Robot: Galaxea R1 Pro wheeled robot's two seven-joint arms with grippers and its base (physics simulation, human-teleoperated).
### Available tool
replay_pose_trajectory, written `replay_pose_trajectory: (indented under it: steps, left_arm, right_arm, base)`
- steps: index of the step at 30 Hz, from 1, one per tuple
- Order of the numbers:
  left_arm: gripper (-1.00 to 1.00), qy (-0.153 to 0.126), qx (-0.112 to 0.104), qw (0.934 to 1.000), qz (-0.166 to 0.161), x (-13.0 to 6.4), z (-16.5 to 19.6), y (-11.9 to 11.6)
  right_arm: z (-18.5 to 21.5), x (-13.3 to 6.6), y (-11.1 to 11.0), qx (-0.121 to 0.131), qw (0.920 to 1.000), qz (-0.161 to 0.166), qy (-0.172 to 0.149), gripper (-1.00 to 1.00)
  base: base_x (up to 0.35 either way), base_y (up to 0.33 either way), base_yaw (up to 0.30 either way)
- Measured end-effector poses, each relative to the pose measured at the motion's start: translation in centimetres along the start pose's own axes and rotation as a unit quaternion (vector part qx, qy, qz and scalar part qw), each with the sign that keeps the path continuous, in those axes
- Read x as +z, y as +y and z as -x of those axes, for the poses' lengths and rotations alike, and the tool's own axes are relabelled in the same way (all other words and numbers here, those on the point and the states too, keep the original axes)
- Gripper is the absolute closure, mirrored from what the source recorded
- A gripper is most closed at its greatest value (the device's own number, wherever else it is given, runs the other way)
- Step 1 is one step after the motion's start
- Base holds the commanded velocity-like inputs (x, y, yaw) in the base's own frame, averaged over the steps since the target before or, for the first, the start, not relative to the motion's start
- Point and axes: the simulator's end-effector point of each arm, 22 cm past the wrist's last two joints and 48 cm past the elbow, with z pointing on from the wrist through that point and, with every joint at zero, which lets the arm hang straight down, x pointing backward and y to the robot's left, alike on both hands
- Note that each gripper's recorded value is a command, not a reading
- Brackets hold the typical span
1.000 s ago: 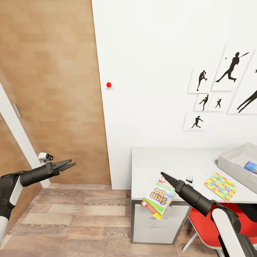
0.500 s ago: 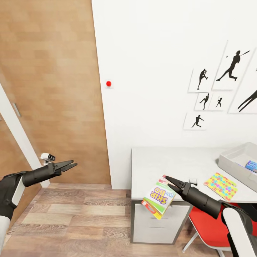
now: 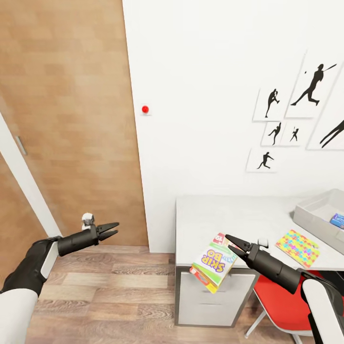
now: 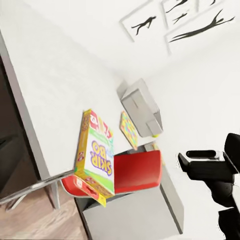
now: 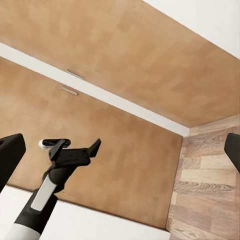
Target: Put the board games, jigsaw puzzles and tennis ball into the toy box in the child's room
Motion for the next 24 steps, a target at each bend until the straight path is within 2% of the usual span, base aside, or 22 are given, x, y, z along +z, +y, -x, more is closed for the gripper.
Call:
replay_pose_trajectory:
  steps: [4,7,9,16,24]
  left_arm:
    - [-1.00,0.006,-0.027,0.9995,0.014,1.5,-1.8,1.9]
    - [-1.00,0.015,-0.064,0.9968,0.044,2.4,-4.2,5.0]
    - [-1.00,0.016,-0.077,0.9952,0.059,2.7,-5.3,6.5]
    - [-1.00,0.020,-0.090,0.9934,0.068,3.8,-7.4,8.5]
    - [-1.00,0.022,-0.095,0.9933,0.062,5.0,-8.6,9.2]
  right_arm:
    - [-0.1,0.1,-0.4,0.000,1.0000,0.000,0.000,-1.00]
    - [-0.2,0.1,-0.8,0.000,1.0000,0.000,0.000,-1.00]
    - [-0.3,0.2,-1.0,0.000,1.0000,0.000,0.000,-1.00]
    - [-0.6,0.3,-1.8,0.000,1.0000,0.000,-0.001,-1.00]
    - [-0.9,0.4,-2.8,0.000,1.0000,0.000,-0.002,-1.00]
  base:
    - [0.000,0.000,0.000]
    - [0.000,0.000,0.000]
    - [0.000,0.000,0.000]
    - [0.000,0.000,0.000]
    - [0.000,0.000,0.000]
